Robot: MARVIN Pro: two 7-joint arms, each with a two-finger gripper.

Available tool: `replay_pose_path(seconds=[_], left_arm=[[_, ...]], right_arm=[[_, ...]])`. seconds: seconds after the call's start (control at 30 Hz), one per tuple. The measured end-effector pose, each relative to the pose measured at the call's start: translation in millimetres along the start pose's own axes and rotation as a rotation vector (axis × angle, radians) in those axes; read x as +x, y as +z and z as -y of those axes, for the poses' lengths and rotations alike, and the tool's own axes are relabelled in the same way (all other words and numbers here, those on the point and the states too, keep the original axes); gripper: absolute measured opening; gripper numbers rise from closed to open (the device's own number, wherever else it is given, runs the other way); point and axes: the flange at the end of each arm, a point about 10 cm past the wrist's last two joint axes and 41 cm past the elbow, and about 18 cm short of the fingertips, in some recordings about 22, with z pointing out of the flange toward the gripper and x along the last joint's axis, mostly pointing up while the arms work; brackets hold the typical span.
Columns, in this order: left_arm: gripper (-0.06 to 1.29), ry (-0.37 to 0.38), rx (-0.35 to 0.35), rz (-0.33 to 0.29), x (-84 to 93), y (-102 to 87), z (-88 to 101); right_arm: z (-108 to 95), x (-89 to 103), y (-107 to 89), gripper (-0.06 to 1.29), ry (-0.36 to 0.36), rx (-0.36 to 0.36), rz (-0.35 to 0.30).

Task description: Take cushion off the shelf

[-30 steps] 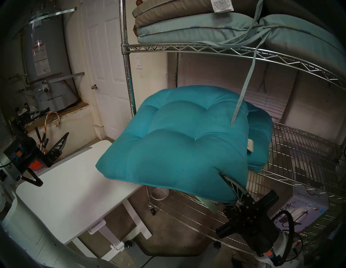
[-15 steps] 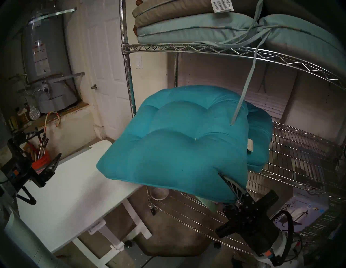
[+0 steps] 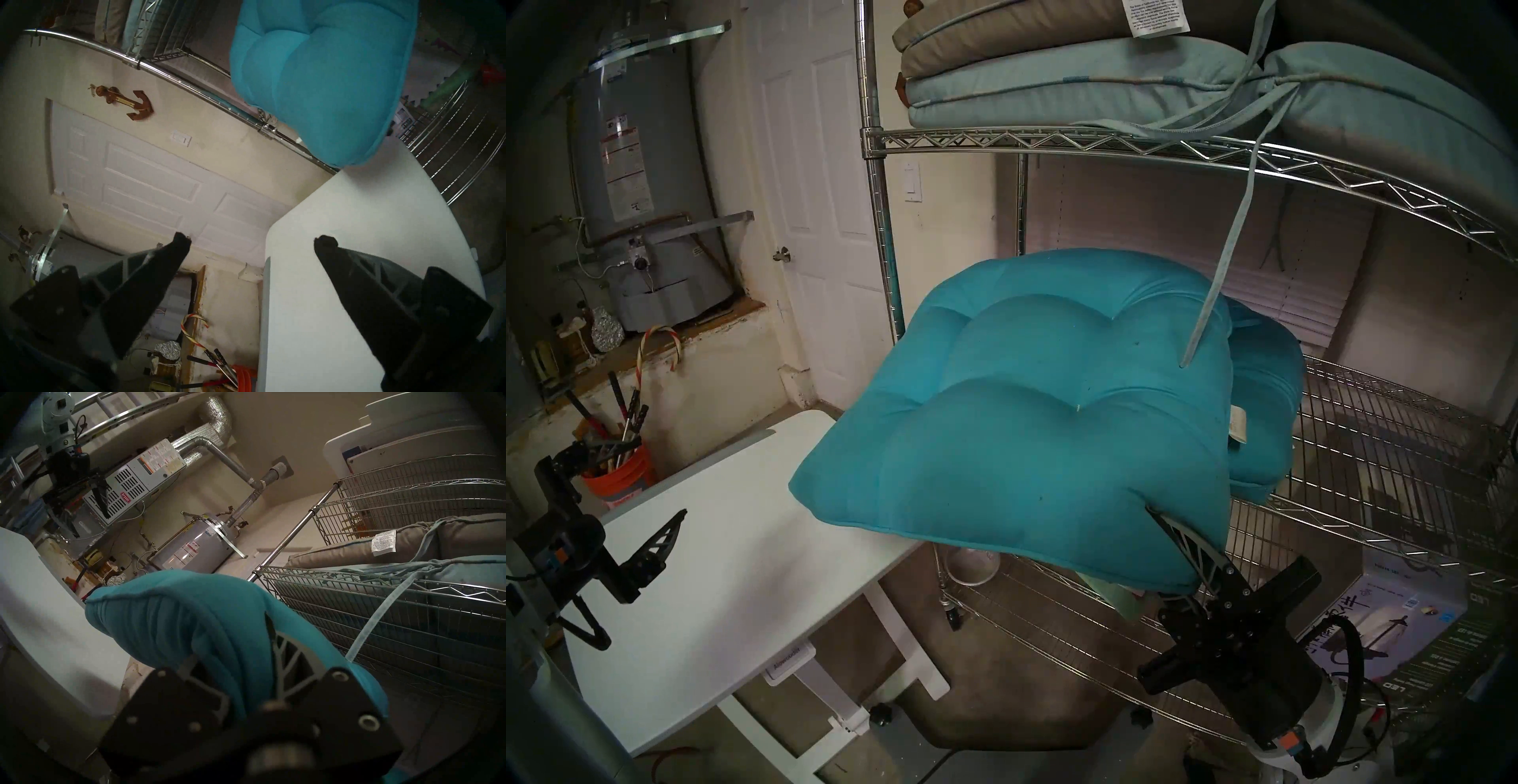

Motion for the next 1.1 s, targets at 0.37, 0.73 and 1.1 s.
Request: replay_pose_path(seconds=[0.37,0.73,1.1], left_arm=[[1.27,-0.022,-0.107,-0.032,3.3,5.8,-31.4],[1.27,-0.037,-0.160,-0.120,17.0,19.0,-68.4],[1.27,-0.076,-0.166,-0.146,16.3,24.0,-108.5]], right_arm=[[-0.9,-0.9,-1.0,0.23,-0.007,-0.003,0.009],[-2.1,-1.7,-1.8,0.23,-0.013,-0.011,0.018],[-3.7,-2.3,-2.0,0.23,-0.017,-0.023,0.022]])
